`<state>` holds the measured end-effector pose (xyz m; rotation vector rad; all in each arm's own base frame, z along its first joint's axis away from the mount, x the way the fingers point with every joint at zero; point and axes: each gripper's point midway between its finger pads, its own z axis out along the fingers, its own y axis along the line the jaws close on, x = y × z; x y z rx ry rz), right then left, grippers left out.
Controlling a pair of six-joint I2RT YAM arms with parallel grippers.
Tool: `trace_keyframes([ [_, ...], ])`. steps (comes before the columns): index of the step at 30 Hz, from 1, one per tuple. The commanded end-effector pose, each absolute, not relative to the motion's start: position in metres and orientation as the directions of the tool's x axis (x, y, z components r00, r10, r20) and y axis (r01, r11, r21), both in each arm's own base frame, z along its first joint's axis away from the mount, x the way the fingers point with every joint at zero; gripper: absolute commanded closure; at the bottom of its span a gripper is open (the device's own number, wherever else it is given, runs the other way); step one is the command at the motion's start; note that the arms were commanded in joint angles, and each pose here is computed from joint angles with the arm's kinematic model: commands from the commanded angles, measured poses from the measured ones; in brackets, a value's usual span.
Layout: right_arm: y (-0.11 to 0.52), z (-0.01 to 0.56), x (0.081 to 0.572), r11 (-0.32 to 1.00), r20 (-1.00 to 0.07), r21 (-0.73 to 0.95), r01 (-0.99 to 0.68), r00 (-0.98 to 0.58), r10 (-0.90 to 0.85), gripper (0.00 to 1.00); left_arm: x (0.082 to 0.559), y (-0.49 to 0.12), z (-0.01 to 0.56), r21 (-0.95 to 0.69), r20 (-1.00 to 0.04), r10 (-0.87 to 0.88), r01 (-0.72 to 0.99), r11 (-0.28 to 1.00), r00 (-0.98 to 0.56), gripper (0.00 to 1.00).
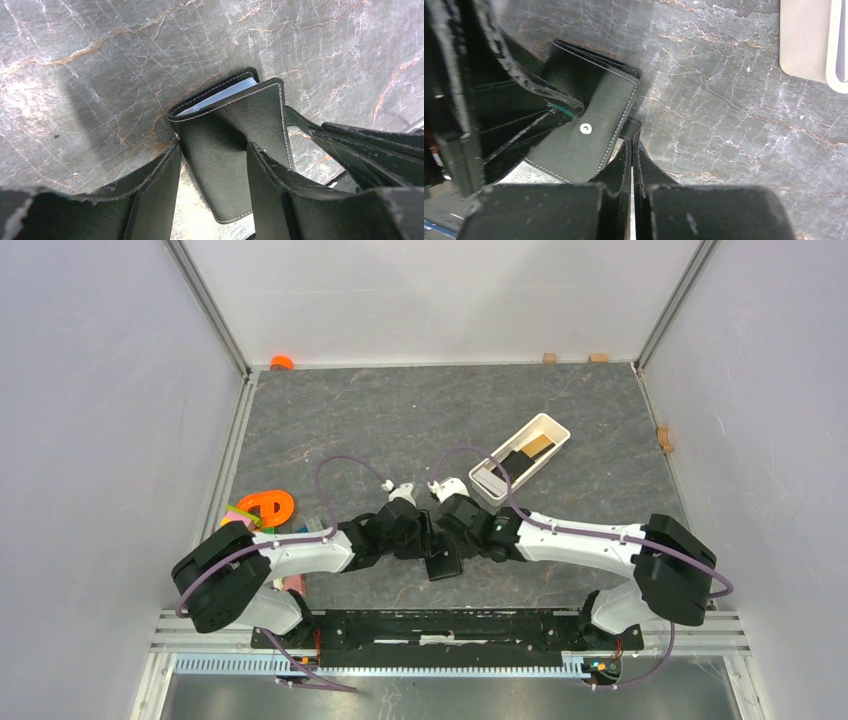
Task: Put the credit cards into the card holder
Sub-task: Close the card holder at the center of the board.
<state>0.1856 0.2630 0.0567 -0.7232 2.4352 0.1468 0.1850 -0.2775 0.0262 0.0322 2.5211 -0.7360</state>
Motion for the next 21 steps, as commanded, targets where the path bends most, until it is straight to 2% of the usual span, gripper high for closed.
trace_keyframes([
  [1,0.281,0.07,0.186,0.852,-0.629,0.038,-0.523,-0.675,-0.386,1.0,0.162,-0.237,-0.02,-0.318,-0.407,-0.034,0.107,0.942,-0.913,0.43],
  [5,0.288,0.063,0.181,0.84,-0.623,0.084,-0.536,-0.686,-0.375,1.0,0.161,-0.235,-0.022,-0.297,-0.403,-0.022,0.108,0.949,-0.915,0.44],
  [11,0.292,0.05,0.175,0.834,-0.605,0.127,-0.537,-0.708,-0.364,1.0,0.16,-0.235,-0.024,-0.278,-0.398,-0.014,0.106,0.955,-0.917,0.54],
  [21,0.29,0.032,0.172,0.838,-0.58,0.126,-0.53,-0.725,-0.371,1.0,0.16,-0.236,-0.025,-0.271,-0.397,-0.011,0.106,0.957,-0.918,0.54],
])
